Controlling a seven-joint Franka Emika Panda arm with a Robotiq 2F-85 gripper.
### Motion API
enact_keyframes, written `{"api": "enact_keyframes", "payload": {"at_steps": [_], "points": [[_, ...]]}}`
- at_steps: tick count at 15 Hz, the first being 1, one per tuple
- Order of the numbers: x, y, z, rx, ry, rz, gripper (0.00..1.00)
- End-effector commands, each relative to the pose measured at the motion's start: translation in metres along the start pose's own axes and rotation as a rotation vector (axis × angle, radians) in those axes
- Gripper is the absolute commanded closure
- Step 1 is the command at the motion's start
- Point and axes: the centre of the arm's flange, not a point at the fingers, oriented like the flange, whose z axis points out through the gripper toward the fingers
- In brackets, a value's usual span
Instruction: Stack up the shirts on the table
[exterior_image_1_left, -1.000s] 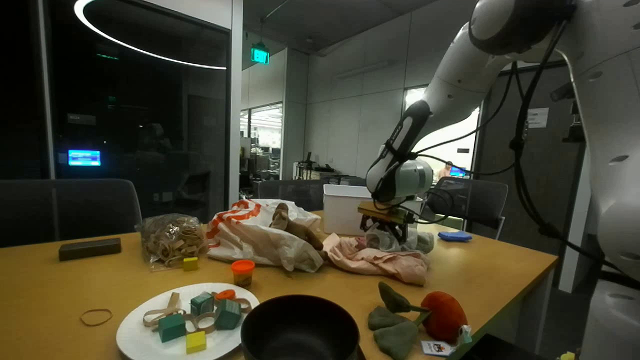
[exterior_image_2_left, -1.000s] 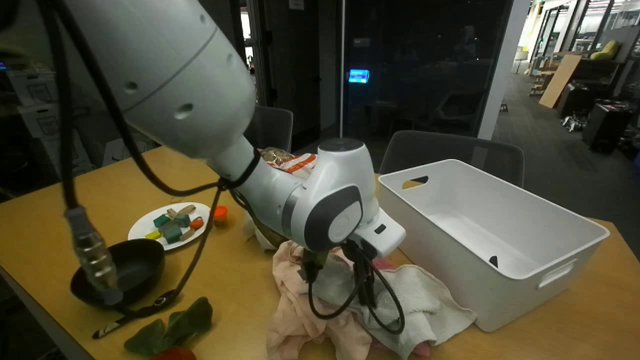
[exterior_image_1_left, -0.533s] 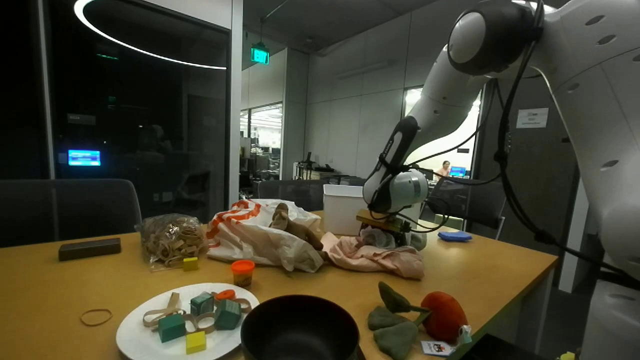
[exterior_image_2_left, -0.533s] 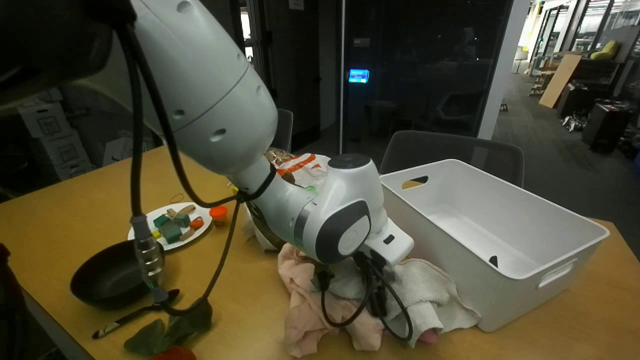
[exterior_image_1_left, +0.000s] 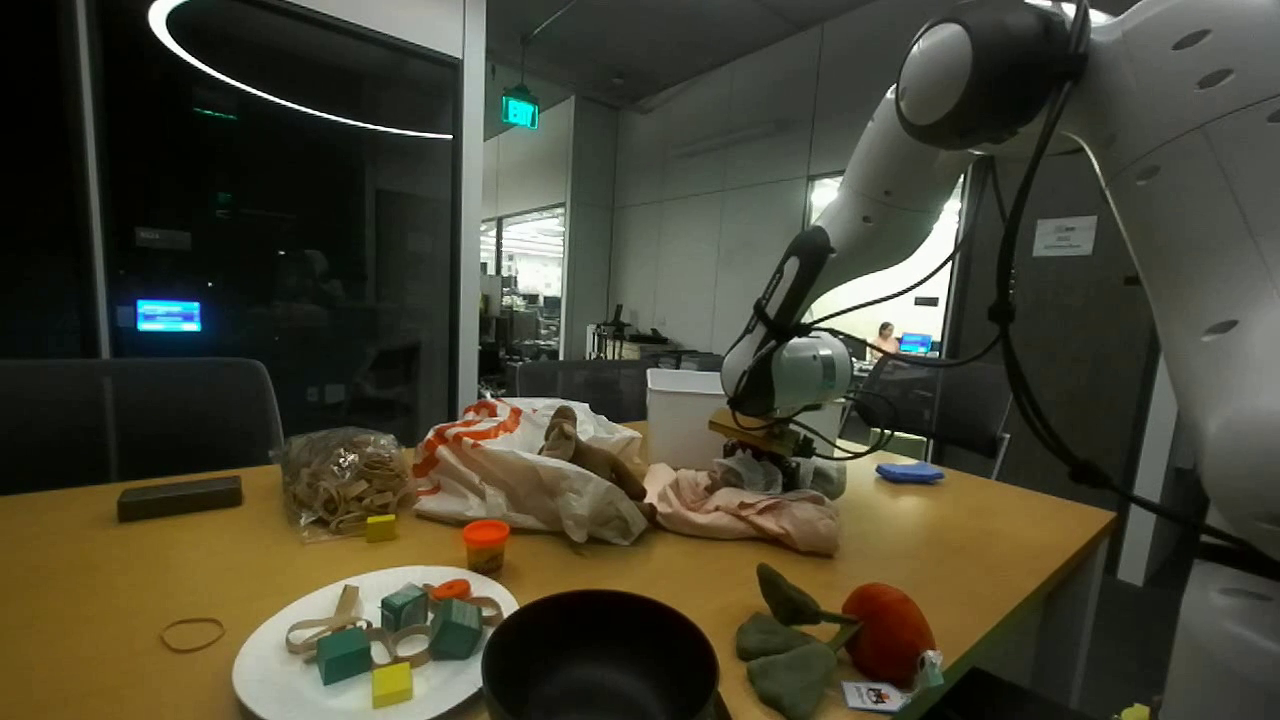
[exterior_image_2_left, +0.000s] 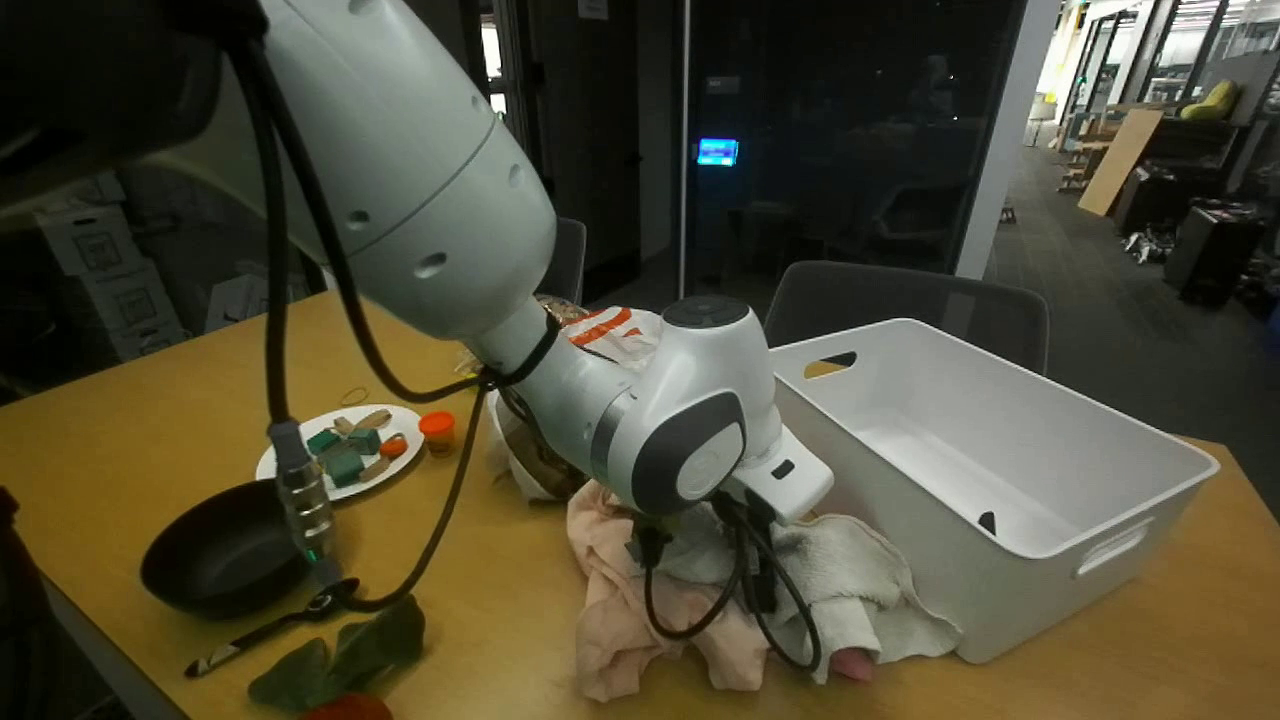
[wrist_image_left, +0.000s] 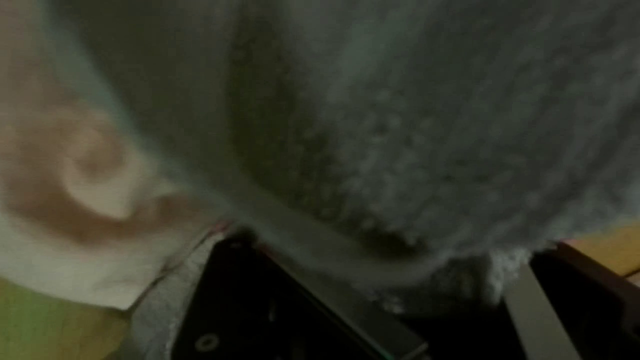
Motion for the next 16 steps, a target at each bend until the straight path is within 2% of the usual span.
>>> {"api": "enact_keyframes", "payload": {"at_steps": [1,7,9,11,16], "points": [[0.003,0.001,-0.025,0.029,0.004,0.014,1.00],[0.007,0.010,-0.084,0.111,0.016,0.020,1.00],[0.006,0.016,-0.103,0.114,-0.022,-0.015,1.00],[0.001,0.023,-0.119,0.103,-0.078,-0.082,1.00],[-0.026,0.043,-0.152,0.163,-0.179,-0.341,1.00]]}}
